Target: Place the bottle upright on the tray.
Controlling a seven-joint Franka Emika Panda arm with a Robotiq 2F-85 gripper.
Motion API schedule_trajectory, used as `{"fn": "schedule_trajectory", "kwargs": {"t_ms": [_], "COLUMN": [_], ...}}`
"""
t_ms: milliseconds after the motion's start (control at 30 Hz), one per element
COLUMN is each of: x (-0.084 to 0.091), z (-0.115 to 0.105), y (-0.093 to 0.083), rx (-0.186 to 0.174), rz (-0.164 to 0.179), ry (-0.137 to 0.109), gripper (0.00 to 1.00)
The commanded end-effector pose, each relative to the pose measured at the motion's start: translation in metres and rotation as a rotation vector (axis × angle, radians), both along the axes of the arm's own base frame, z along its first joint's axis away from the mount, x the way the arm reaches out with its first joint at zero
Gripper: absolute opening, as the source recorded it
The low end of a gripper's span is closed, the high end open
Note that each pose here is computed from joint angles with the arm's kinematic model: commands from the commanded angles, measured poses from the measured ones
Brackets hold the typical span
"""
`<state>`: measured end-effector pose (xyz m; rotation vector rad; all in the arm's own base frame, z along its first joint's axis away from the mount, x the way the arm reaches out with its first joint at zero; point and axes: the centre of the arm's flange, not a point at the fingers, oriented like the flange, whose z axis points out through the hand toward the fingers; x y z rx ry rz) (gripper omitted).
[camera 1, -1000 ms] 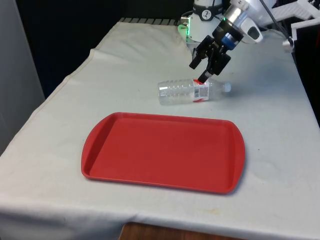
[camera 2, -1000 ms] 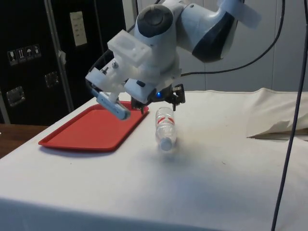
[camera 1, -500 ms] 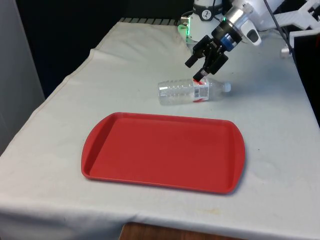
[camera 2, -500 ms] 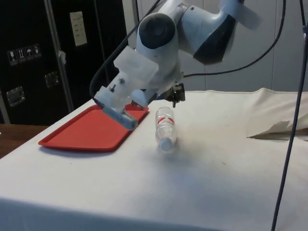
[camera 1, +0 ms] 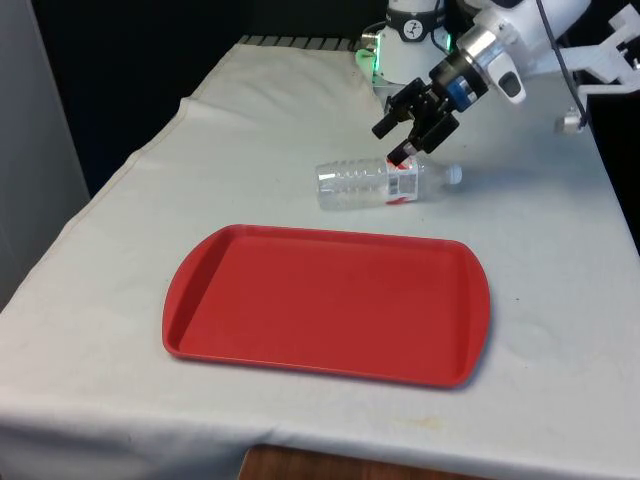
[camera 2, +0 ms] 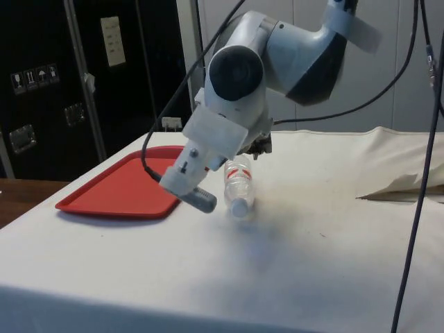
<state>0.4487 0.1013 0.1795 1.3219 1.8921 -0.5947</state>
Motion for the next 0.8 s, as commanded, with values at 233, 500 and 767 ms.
{"fn": "schedule_trajectory", "kwargs": {"t_ms": [233, 500, 767], "x": [0.000, 0.000, 0.000], "z": [-0.001, -0.002, -0.011], "y": [0.001, 0.001, 0.001], "rx": [-0.003, -0.003, -0.003], "rz": [-0.001, -0.003, -0.008], "ry": [-0.011, -0.007, -0.005], "gripper": [1.00, 1.00, 1.00]}}
